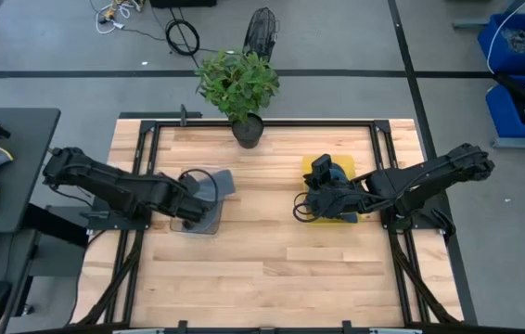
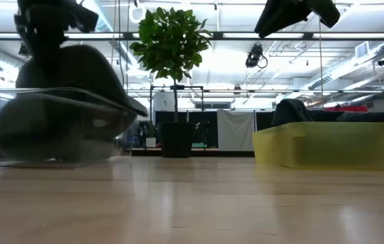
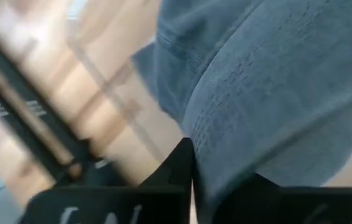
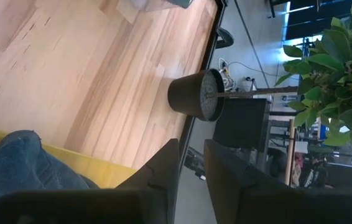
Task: Pick & Place hat
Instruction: Put the gray cap into the transparent bin
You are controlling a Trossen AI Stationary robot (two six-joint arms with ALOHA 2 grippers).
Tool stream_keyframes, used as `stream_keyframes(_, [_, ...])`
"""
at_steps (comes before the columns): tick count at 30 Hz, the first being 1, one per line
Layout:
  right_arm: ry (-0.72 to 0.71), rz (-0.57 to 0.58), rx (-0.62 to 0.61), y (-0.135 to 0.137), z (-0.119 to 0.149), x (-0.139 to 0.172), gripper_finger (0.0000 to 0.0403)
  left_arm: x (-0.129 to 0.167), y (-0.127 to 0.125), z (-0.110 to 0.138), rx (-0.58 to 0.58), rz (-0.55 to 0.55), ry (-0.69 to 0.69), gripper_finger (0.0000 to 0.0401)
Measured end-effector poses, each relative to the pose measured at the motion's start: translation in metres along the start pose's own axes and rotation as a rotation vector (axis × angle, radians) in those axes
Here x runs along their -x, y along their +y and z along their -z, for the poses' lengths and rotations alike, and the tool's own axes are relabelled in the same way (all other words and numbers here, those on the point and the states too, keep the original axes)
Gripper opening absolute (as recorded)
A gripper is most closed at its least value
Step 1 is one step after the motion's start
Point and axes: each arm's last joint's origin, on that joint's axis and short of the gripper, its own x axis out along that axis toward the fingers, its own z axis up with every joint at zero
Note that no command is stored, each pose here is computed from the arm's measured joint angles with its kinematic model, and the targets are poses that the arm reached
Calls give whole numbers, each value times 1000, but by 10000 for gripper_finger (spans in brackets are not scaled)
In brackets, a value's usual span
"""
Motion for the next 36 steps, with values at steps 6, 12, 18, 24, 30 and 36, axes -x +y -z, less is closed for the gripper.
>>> stream_keyframes(6, [0,0,1,0,0,0,79,-17,-7,4,10,43,-4,80])
stream_keyframes(12, [0,0,1,0,0,0,79,-18,-11,3,20,99,20,151])
stream_keyframes(18, [-47,-76,-70,2,-1,0,79,2,-17,-4,37,235,70,186])
stream_keyframes(24, [-133,-236,-168,6,-4,1,79,48,-6,-14,122,256,68,176])
stream_keyframes(30, [-122,-249,-279,6,-4,0,79,84,-1,-16,98,242,-125,161])
stream_keyframes(36, [-126,-256,-272,6,-4,0,63,96,-4,-5,26,122,-428,125])
